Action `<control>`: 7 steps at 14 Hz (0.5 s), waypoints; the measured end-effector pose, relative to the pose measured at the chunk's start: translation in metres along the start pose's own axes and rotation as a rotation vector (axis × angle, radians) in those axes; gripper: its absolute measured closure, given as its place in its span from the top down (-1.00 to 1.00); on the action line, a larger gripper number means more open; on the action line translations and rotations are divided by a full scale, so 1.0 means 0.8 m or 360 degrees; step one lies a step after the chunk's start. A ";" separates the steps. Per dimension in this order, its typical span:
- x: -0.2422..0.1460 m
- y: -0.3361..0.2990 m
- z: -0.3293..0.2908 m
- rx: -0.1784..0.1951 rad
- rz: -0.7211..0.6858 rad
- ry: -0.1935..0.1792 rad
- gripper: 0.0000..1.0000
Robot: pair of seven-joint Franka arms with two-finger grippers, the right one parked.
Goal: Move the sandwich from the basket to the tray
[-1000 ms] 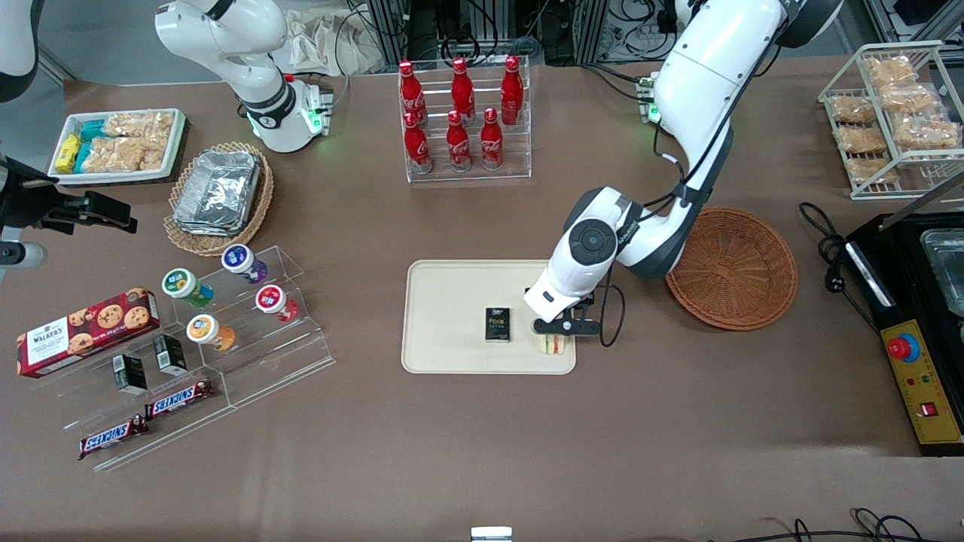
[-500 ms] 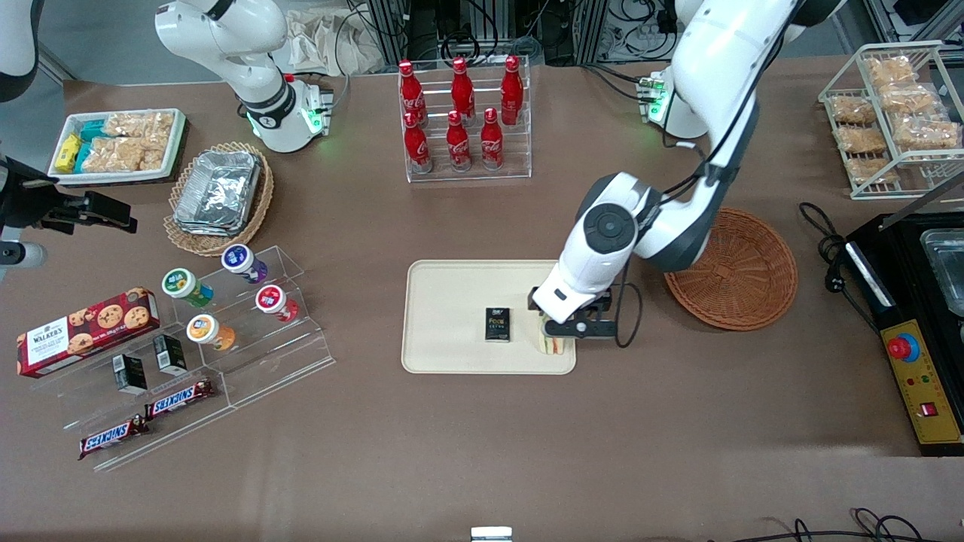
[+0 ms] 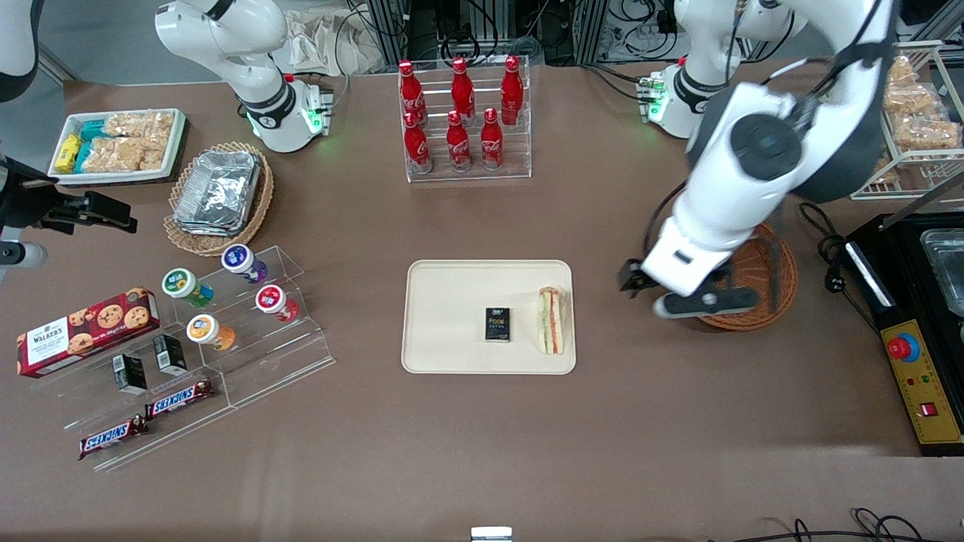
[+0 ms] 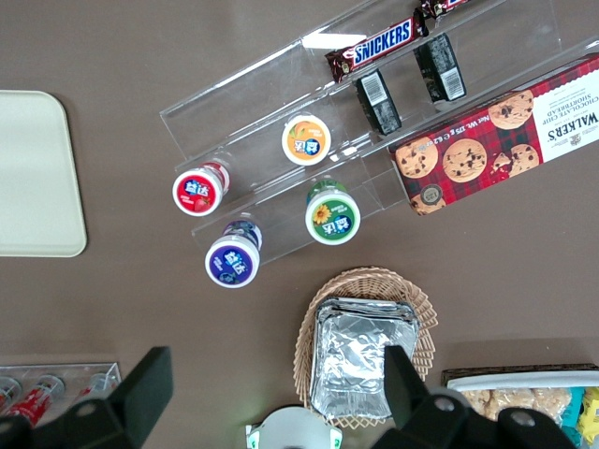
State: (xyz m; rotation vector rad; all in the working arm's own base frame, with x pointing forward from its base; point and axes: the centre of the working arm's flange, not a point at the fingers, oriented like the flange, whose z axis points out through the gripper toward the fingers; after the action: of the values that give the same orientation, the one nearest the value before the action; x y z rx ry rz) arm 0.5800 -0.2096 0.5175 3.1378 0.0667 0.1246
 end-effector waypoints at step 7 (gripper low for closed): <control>0.006 -0.235 -0.050 0.0026 0.0298 -0.0064 1.00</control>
State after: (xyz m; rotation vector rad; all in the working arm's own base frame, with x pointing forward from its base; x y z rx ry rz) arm 0.5739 -0.0215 0.5578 3.1551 -0.2274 0.0612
